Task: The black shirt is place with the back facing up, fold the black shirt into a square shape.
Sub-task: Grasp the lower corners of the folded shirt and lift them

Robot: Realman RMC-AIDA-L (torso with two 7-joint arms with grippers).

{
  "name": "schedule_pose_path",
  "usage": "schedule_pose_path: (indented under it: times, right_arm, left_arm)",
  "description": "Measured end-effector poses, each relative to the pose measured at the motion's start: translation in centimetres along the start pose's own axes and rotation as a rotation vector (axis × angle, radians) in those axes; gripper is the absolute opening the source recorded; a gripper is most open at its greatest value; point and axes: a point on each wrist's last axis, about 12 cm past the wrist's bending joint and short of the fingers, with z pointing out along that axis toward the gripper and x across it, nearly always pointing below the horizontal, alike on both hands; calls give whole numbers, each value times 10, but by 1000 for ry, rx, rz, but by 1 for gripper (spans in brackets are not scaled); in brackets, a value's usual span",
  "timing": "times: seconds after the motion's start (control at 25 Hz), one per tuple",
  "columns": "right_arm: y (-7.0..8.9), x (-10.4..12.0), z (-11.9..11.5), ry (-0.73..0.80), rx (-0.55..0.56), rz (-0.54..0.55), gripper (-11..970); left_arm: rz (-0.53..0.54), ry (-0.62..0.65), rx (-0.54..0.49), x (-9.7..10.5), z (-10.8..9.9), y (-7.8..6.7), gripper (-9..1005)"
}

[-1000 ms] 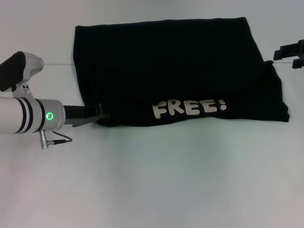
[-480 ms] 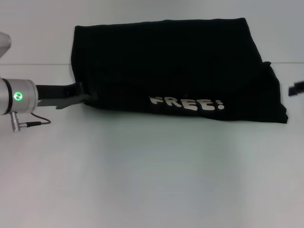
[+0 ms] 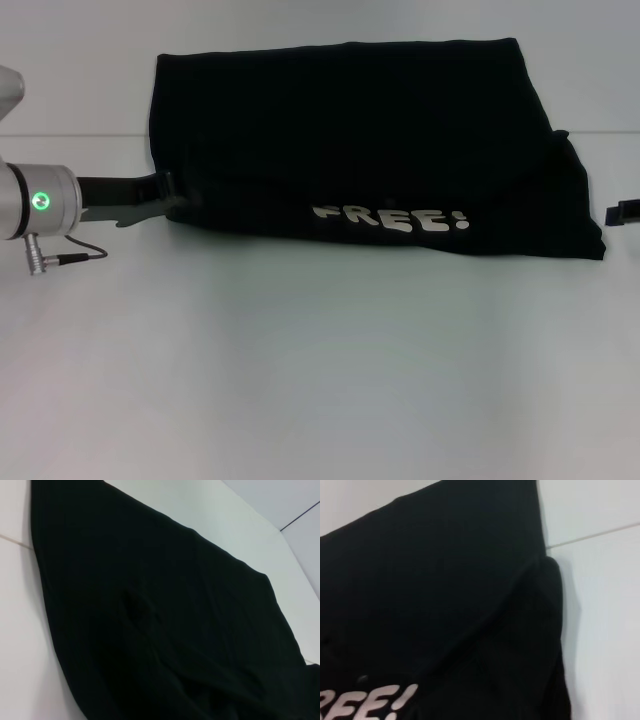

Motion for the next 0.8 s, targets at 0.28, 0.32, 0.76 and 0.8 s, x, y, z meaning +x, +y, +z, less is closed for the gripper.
schedule_pose_path:
  times: [0.28, 0.32, 0.76, 0.8]
  right_arm:
    - [6, 6, 23, -23, 26, 10, 720]
    - [7, 6, 25, -27, 27, 9, 719]
    - [10, 8, 33, -34, 45, 13, 493]
    - [10, 10, 35, -33, 49, 14, 472]
  left_arm:
    - [-6, -8, -2, 1, 2, 0, 2]
    - [-7, -9, -3, 1, 1, 0, 3]
    - [-19, -19, -7, 2, 0, 3, 3]
    - [-19, -19, -7, 2, 1, 3, 3]
